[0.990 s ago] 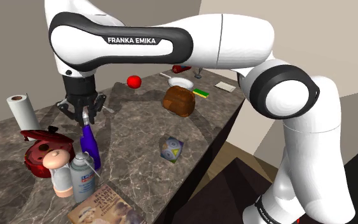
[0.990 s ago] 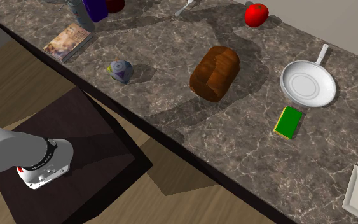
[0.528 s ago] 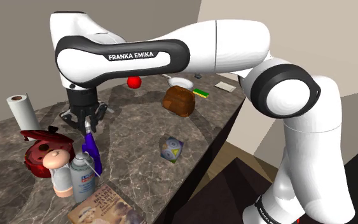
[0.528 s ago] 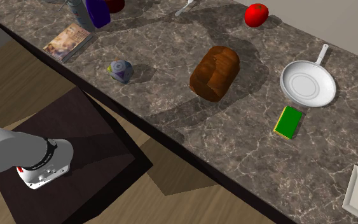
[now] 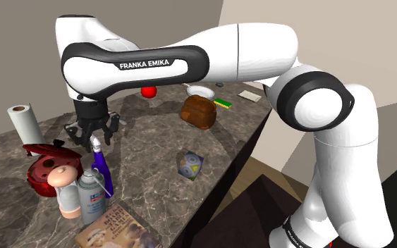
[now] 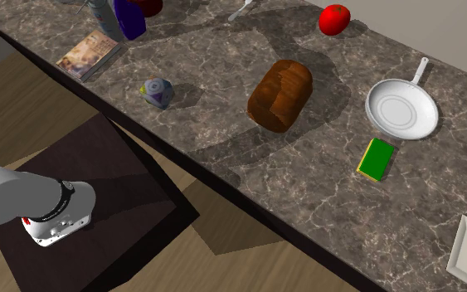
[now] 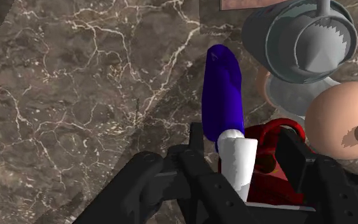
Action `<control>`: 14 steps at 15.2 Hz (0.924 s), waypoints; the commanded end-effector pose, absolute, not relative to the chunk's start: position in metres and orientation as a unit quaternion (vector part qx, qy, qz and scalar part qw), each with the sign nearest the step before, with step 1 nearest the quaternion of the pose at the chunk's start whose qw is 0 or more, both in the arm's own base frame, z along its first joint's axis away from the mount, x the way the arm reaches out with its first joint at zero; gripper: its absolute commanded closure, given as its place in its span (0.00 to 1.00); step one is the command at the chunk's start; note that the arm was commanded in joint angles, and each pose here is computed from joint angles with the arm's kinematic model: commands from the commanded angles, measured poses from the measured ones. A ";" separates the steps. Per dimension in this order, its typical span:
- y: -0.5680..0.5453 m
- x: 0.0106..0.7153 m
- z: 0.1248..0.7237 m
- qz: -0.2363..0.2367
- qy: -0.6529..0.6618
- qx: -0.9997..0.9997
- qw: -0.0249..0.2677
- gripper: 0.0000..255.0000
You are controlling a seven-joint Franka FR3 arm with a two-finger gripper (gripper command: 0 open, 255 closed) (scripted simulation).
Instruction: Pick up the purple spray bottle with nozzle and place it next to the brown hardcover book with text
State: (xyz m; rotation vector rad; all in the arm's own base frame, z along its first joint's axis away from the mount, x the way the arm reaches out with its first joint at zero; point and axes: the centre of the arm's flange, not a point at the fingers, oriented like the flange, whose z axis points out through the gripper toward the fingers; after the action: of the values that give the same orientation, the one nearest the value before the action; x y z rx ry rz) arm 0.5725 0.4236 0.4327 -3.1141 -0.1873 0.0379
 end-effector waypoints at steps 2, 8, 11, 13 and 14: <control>0.424 0.572 0.433 0.012 -0.060 -0.998 0.011 0.00; 0.423 0.573 0.472 0.012 -0.060 -0.998 0.011 0.00; 0.423 0.574 0.483 0.012 -0.060 -0.998 0.011 0.00; 0.423 0.574 0.483 0.012 -0.060 -0.998 0.011 0.00; 0.423 0.574 0.483 0.012 -0.060 -0.998 0.011 0.00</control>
State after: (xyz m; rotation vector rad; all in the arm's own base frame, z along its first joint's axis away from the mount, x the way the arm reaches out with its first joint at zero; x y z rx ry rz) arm 0.5737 0.4227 0.4826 -3.1139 -0.1872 0.0372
